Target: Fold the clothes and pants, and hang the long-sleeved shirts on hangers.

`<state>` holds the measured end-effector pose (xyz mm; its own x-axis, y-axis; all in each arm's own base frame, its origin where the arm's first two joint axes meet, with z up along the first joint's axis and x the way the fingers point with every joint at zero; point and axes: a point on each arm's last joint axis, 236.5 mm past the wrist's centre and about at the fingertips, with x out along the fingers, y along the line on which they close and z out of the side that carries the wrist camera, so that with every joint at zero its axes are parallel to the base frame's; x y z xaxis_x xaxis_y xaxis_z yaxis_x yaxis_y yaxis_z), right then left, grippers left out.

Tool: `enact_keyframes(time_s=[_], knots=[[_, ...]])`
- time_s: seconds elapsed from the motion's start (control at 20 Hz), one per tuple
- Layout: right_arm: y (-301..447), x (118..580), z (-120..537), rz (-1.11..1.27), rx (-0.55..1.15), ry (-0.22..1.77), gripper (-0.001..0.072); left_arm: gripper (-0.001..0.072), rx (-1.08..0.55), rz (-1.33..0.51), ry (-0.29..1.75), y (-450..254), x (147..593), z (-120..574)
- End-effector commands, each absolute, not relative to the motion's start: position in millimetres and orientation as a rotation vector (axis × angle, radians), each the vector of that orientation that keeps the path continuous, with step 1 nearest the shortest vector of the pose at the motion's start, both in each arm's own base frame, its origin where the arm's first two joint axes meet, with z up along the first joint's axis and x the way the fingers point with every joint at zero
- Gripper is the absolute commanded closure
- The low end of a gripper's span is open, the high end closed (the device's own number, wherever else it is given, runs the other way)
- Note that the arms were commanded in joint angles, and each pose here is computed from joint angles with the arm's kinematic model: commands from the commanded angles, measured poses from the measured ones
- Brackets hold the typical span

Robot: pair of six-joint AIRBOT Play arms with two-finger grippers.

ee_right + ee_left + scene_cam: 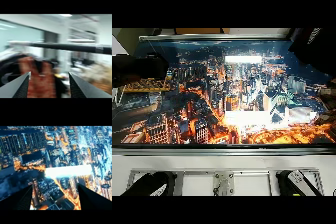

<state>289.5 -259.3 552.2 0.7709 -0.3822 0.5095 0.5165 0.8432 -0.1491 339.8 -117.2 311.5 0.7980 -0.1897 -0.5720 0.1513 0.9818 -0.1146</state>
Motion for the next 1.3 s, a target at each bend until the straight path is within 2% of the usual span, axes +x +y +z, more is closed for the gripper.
enact_keyframes(time_s=[0.0,0.15,0.25,0.4,0.55,0.75,0.8,0.85,0.9,0.95,1.0,1.25], knots=[[-128,328,511,0.089,-0.237,-0.341,0.0171,0.0132,-0.058,-0.182,0.632,-120,345,306],[-41,349,447,0.478,-0.057,-0.162,0.0171,0.0132,-0.081,-0.235,0.647,-140,355,283],[48,372,368,0.721,-0.026,0.065,0.0172,0.0132,-0.206,-0.352,0.643,-174,351,253],[189,343,231,1.039,-0.045,0.449,0.0172,0.0132,-0.317,-0.420,0.716,-202,347,209],[244,309,189,1.172,-0.051,0.536,0.0172,0.0132,-0.361,-0.443,0.762,-214,348,199],[266,294,178,1.230,-0.052,0.558,0.0173,0.0132,-0.361,-0.438,0.792,-217,351,188],[266,294,178,1.229,-0.052,0.558,0.0205,0.0132,-0.361,-0.438,0.792,-217,351,188],[266,294,178,1.229,-0.052,0.558,0.0350,0.0133,-0.359,-0.438,0.793,-217,351,188],[266,294,178,1.229,-0.052,0.558,0.0567,0.0248,-0.358,-0.437,0.793,-217,351,188],[266,294,178,1.228,-0.052,0.558,0.0674,0.0644,-0.356,-0.437,0.800,-216,350,187],[266,294,178,1.229,-0.053,0.558,0.0674,0.0677,-0.352,-0.435,0.807,-216,349,185],[266,294,178,1.229,-0.052,0.558,0.0674,0.0677,-0.354,-0.435,0.803,-216,349,186]])
